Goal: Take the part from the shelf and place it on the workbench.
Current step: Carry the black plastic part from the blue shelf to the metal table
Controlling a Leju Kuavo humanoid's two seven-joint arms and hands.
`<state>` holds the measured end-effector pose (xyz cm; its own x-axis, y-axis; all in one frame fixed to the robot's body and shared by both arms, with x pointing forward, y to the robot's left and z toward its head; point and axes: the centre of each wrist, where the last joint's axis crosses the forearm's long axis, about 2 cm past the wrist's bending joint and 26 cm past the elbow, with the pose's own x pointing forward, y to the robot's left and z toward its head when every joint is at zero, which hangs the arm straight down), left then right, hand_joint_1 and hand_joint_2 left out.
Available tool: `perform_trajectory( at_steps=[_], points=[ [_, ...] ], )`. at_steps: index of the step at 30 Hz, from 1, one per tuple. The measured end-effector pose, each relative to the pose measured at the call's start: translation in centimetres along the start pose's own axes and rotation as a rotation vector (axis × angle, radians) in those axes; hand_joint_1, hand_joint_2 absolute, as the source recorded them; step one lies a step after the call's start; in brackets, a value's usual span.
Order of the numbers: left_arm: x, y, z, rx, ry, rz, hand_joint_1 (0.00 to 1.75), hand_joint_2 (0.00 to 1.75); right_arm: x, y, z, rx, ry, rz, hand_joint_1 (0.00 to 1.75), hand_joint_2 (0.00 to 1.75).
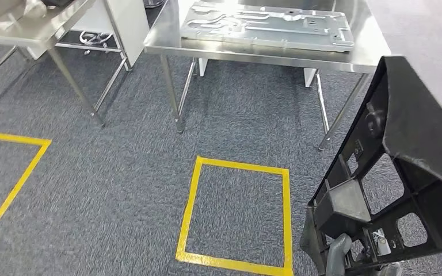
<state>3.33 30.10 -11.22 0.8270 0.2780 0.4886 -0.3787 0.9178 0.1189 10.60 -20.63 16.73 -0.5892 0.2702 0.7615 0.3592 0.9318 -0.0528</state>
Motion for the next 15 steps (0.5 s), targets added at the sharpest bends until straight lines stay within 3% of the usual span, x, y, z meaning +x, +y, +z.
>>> perform_trajectory(
  at_steps=[15],
  points=[
    [0.01,-0.07,0.0,-0.004,0.004,-0.009,0.0,0.0,-0.2,-0.4,-0.38,-0.065,0.021,0.121,1.75,1.75]
  ],
)
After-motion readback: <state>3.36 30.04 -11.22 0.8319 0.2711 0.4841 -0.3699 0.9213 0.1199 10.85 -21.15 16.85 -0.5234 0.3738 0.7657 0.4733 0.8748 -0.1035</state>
